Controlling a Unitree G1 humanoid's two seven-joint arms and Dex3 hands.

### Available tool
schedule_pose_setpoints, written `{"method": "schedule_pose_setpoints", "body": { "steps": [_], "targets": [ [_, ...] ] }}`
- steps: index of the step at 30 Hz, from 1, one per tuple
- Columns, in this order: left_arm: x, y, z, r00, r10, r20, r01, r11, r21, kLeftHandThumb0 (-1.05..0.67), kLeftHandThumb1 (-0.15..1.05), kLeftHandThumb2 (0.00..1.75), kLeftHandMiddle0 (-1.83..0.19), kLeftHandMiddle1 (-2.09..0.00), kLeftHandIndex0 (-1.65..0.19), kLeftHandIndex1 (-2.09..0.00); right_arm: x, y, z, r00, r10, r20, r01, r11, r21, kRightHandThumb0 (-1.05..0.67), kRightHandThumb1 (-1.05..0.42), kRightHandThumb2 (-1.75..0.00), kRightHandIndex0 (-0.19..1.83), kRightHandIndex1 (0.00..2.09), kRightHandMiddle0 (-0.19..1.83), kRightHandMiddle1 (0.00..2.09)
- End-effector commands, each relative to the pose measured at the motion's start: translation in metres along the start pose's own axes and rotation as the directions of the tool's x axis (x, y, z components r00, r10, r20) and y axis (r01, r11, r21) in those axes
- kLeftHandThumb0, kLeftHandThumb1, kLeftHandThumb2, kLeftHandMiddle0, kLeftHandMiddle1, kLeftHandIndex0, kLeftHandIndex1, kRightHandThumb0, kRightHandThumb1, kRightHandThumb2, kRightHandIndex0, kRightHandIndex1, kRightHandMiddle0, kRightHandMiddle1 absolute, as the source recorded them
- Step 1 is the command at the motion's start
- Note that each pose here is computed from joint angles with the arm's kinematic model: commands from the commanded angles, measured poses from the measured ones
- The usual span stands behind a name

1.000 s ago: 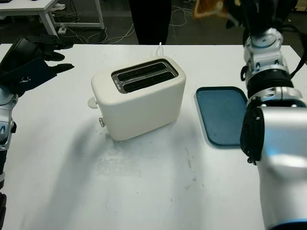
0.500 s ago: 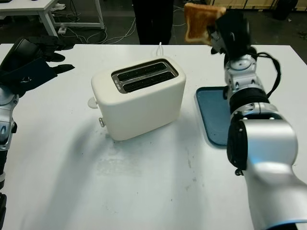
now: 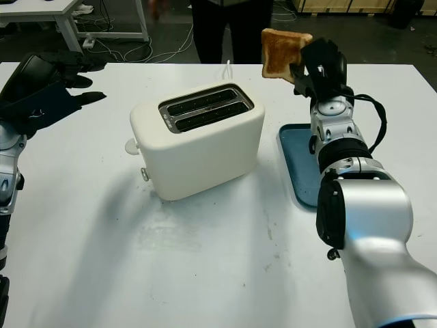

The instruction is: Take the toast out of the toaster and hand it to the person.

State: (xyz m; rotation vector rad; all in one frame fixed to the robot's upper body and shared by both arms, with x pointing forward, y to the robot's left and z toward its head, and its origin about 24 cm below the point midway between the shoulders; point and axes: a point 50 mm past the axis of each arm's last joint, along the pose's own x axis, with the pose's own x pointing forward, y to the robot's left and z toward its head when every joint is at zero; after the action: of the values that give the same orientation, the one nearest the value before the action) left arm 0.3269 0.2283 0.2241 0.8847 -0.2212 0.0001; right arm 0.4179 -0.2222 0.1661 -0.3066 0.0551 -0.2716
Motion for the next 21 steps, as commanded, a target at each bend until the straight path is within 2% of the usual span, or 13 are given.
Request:
{"method": "schedule_pose_setpoints", "body": {
  "steps": [1,4,10,14,21],
  "targets": [
    [-0.002,-0.001,-0.002,1.0,-0.009,-0.004,0.009,1.0,0.001,-0.46,0.92,0.08,-0.66,-0.29,-0.69,0.0,-0.002,0.006,-0.008,0.999,0.014,-0.038,-0.013,1.0,0.016,-0.15,-0.92,-0.36,0.59,1.75,0.24,1.74],
    [-0.002,-0.001,-0.001,1.0,-0.01,-0.007,0.01,1.0,-0.003,-0.45,0.92,0.07,-0.66,-0.29,-0.69,0.0,-0.002,0.009,-0.012,0.997,0.027,-0.071,-0.024,0.999,0.035,-0.17,-0.92,-0.37,0.54,1.75,0.21,1.75],
    [-0.003,-0.001,-0.002,1.0,-0.01,-0.006,0.01,1.0,-0.001,-0.44,0.92,0.07,-0.65,-0.28,-0.69,0.0,-0.004,0.011,-0.014,0.998,0.039,-0.039,-0.043,0.994,-0.1,-0.18,-0.92,-0.39,0.58,1.75,0.24,1.75],
    [-0.003,-0.001,-0.002,1.0,-0.005,-0.004,0.005,1.0,0.004,-0.45,0.92,0.07,-0.66,-0.28,-0.7,-0.01,-0.005,0.013,-0.018,0.997,0.042,-0.061,-0.042,0.999,-0.001,-0.18,-0.92,-0.37,0.6,1.75,0.25,1.75],
    [-0.003,-0.001,-0.003,1.0,-0.006,-0.003,0.006,1.0,-0.003,-0.45,0.92,0.07,-0.67,-0.28,-0.7,0.0,-0.005,0.015,-0.02,0.996,0.05,-0.072,-0.049,0.999,0.007,-0.17,-0.92,-0.37,0.59,1.75,0.21,1.75]
  ]
}}
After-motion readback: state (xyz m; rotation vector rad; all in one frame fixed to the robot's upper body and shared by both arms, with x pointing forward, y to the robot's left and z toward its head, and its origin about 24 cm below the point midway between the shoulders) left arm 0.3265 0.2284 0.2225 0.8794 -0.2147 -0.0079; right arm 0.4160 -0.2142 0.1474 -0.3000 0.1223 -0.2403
